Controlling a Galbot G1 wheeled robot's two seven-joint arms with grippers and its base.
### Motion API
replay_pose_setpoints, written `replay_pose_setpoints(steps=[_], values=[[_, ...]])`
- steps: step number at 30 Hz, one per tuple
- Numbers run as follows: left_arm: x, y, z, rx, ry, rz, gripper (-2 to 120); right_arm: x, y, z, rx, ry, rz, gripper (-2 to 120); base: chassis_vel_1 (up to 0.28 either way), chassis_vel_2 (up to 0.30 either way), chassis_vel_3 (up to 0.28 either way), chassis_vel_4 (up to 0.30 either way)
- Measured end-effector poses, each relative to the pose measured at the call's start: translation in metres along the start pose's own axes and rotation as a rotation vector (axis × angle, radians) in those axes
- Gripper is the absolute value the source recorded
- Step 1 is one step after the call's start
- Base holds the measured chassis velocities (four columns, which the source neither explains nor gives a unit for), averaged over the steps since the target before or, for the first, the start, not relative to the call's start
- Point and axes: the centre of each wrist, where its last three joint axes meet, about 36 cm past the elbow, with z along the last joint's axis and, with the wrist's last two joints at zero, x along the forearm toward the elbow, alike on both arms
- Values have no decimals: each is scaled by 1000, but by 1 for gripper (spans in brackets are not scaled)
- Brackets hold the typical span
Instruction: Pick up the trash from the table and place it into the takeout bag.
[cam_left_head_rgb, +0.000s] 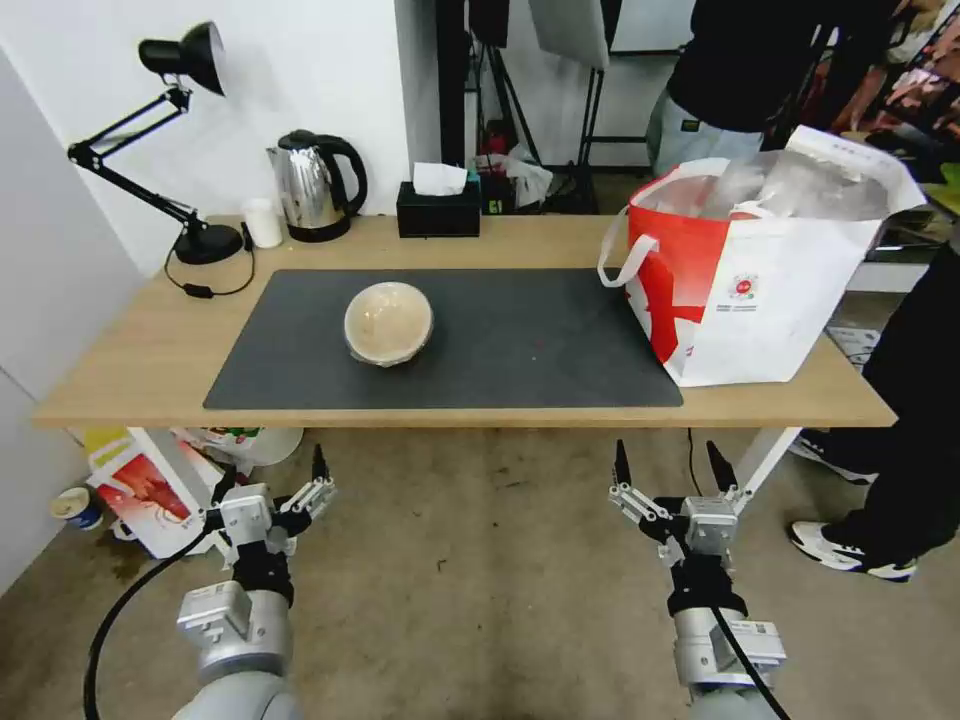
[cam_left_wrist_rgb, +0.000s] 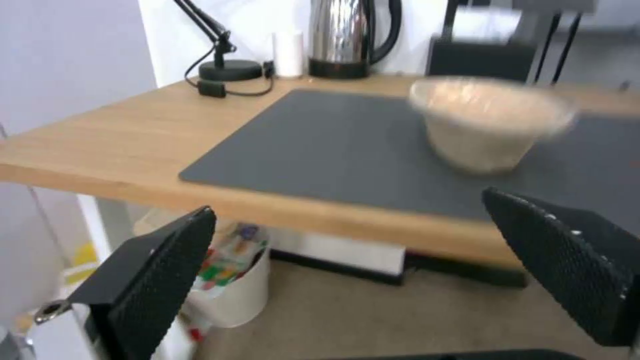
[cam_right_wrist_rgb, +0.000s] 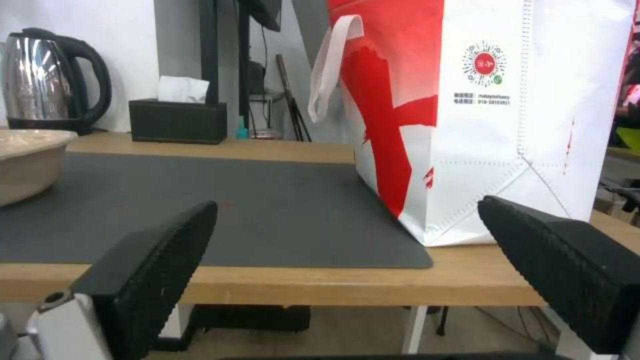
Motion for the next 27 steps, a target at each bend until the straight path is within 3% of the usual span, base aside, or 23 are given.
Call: replay_pose_setpoints(steps=[4,6,14,19,23,27], values=[[7,-1,-27,134,-18,44,100,0,0,0,0,0,0,100,0,0,0,0],[9,-1,-34,164,-22,57,100,0,0,0,0,0,0,100,0,0,0,0],[10,-1,-38,192,-21,68,100,0,0,0,0,0,0,100,0,0,0,0],[15,0,-57,312,-12,111,100,0,0,0,0,0,0,100,0,0,0,0],[15,0,-59,331,-12,120,100,0,0,0,0,0,0,100,0,0,0,0],[12,2,-61,401,-8,156,100,0,0,0,0,0,0,100,0,0,0,0]])
